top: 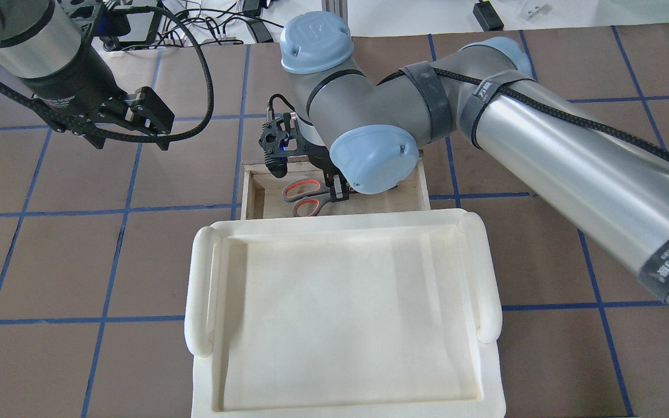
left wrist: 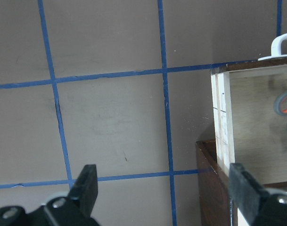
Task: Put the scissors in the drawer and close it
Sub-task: 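Lower the scissors into the drawer and open the right gripper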
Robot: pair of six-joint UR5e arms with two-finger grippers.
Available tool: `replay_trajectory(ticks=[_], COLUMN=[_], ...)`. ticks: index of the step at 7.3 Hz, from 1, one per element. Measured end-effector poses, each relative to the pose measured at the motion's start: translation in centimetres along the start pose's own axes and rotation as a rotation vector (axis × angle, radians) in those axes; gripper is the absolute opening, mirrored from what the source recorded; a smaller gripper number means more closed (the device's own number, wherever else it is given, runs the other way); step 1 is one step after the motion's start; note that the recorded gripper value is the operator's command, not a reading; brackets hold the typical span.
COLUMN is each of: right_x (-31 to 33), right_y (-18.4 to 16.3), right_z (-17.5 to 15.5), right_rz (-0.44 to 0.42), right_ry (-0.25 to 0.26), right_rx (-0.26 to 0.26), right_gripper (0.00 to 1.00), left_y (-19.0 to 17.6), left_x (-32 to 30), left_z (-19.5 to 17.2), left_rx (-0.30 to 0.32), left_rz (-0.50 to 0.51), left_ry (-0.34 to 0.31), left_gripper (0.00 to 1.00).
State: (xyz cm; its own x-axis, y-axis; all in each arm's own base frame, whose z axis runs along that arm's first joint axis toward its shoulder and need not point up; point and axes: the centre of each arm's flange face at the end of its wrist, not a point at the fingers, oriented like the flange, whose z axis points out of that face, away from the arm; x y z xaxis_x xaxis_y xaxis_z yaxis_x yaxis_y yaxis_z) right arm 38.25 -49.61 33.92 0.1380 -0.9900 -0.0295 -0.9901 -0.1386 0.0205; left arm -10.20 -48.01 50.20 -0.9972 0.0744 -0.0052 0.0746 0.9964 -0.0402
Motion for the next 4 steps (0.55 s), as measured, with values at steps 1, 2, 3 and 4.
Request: replay_trajectory(ticks=[1, 2, 3, 4], right_x=[0.0, 0.0, 0.0, -0.1], right_y=[0.0, 0.1, 0.2, 0.7], right_z=[-0.2, -0.5, -1.0, -2.5], right_rz=[0.003, 0.005, 0.007, 0.015], right_ry=[0.008, 0.014, 0.026, 0.053], right_rx=[0.001, -0.001, -0.003, 0.001], right_gripper=[1.00, 1.00, 1.00, 1.00], left_y=[0.0, 0.0, 0.0, -0.1], left_x=[0.0, -0.1, -0.1, -0.1], left_z=[0.0, 0.0, 0.0, 0.0], left_rx=[-0.001, -0.001, 0.000, 0.000], left_rz=[-0.003, -0.005, -0.004, 0.000], left_ry=[-0.005, -0.014, -0.018, -0.019], left_gripper=[1.00, 1.00, 1.00, 1.00])
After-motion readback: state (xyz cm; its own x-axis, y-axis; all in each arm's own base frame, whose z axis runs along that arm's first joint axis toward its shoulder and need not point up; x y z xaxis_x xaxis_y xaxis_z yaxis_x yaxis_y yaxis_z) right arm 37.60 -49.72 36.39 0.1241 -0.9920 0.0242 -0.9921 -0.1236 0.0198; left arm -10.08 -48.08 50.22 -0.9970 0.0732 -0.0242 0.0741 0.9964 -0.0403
